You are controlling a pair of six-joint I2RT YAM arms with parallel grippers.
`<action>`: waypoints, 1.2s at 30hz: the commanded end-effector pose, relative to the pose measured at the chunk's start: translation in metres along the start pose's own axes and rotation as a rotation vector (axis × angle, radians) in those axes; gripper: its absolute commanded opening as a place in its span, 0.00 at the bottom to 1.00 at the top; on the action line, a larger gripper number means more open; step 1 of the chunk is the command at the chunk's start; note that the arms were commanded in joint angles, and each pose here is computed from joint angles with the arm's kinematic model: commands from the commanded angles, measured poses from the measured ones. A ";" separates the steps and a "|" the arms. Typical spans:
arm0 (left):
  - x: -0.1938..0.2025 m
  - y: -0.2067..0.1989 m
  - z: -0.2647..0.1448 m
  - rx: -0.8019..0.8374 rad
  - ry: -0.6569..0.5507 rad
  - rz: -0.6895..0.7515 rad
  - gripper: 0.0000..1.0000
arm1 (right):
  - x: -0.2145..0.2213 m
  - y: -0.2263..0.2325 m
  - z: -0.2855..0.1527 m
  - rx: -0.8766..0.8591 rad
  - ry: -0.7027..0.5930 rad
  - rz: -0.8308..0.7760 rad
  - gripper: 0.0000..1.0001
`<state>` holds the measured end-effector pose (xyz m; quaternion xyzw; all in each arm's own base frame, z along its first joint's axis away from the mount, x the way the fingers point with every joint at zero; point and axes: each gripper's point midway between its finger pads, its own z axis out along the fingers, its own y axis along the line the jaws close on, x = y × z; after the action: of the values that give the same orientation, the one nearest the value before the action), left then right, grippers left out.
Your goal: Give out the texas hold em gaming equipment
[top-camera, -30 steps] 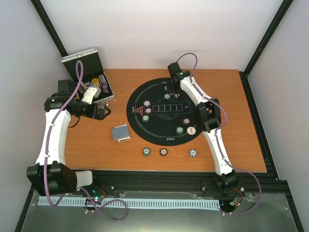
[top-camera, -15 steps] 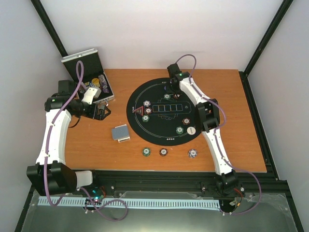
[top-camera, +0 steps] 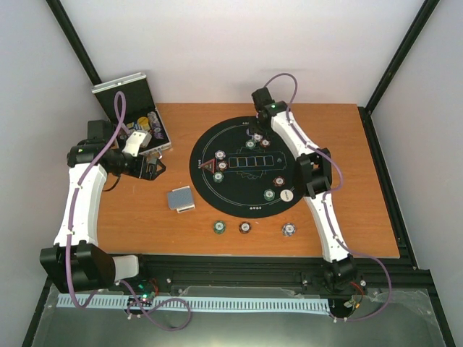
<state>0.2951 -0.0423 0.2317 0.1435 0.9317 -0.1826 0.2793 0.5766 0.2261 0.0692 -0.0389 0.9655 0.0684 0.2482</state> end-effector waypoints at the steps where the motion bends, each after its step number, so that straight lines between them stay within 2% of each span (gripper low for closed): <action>1: -0.001 -0.001 -0.004 -0.005 -0.024 0.018 1.00 | -0.016 0.000 -0.071 0.014 -0.047 -0.011 0.58; 3: 0.000 0.000 -0.003 -0.005 -0.016 0.013 1.00 | -0.006 0.002 -0.098 0.030 -0.048 -0.028 0.58; 6: 0.000 -0.002 -0.006 -0.004 -0.017 0.014 1.00 | 0.039 0.006 -0.123 0.063 -0.023 -0.059 0.60; 10: 0.000 -0.007 -0.010 0.007 -0.033 0.016 1.00 | 0.126 0.006 -0.155 0.096 0.011 -0.067 0.67; 14: 0.003 -0.011 -0.011 0.017 -0.033 0.016 1.00 | 0.236 -0.013 -0.166 0.138 0.108 -0.046 0.73; 19: 0.006 -0.013 -0.014 0.011 -0.036 0.025 1.00 | 0.318 -0.030 -0.183 0.122 0.165 0.022 0.77; 25: 0.005 -0.016 -0.018 0.016 -0.046 0.018 1.00 | 0.349 -0.042 -0.192 0.099 0.177 0.087 0.77; 32: 0.002 -0.017 -0.021 0.016 -0.055 0.016 1.00 | 0.367 -0.044 -0.178 0.116 0.239 0.075 0.77; 36: 0.003 -0.017 -0.021 0.012 -0.053 0.019 1.00 | 0.373 -0.048 -0.169 0.146 0.256 0.074 0.73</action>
<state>0.2810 -0.0472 0.2398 0.1485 0.9253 -0.1874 0.2942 0.1768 0.1372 0.0397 -0.0043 0.9922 0.0076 0.1247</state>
